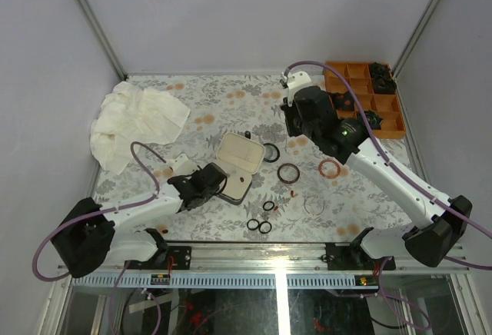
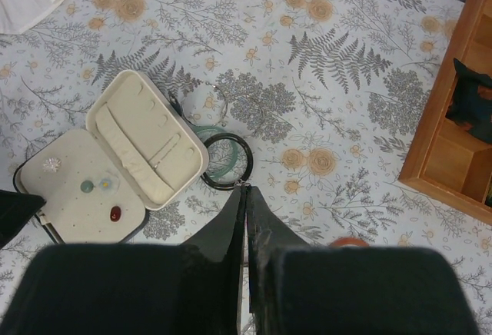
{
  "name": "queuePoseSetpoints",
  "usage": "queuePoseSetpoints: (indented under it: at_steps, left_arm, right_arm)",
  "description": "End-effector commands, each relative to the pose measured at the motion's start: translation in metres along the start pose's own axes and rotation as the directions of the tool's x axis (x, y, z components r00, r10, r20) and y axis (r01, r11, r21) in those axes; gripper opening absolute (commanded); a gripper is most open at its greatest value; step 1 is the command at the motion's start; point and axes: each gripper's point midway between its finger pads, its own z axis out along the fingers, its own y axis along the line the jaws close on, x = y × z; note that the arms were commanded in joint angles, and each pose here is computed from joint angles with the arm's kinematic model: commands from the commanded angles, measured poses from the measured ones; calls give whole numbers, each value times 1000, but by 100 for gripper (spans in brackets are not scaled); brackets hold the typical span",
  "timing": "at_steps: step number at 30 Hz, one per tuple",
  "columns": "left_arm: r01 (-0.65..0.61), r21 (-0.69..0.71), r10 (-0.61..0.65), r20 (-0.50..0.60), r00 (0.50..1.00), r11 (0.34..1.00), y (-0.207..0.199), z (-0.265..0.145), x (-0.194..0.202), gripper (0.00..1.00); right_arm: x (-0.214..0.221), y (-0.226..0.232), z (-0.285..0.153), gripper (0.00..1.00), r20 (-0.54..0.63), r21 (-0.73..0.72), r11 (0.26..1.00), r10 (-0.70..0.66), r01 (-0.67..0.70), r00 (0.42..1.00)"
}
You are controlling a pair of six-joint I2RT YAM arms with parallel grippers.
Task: Organize the mixed jewelry
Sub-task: Move the jewelry box to the center of the board.
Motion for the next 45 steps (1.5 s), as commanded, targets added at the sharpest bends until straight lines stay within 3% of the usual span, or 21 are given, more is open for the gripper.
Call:
queuePoseSetpoints:
  at_steps: [1, 19, 31, 34, 40, 45]
  left_arm:
    - [-112, -25, 110, -68, 992, 993, 10, 17, 22, 27]
    - [-39, -25, 35, -125, 992, 999, -13, 17, 74, 27]
    - [82, -14, -83, -139, 987, 997, -18, 10, 107, 28]
    - [92, -23, -94, -124, 988, 995, -15, 8, 104, 31]
    - [103, 4, -102, -73, 992, 995, -15, -5, 82, 53]
    - [110, 7, -110, -60, 992, 994, -10, -10, 75, 55]
  right_arm:
    - [-27, -7, -8, 0, 73, 5, 1000, 20, -21, 997]
    - [-32, -24, -21, 0, 85, 33, 999, 36, -39, 996]
    - [-35, -31, -34, 0, 103, 42, 998, 45, -49, 994]
    - [-36, -30, -35, 0, 103, 34, 998, 45, -49, 994]
    - [-34, -28, -37, 0, 100, 26, 998, 51, -54, 994]
    - [-34, -27, -37, 0, 99, 20, 998, 54, -56, 994]
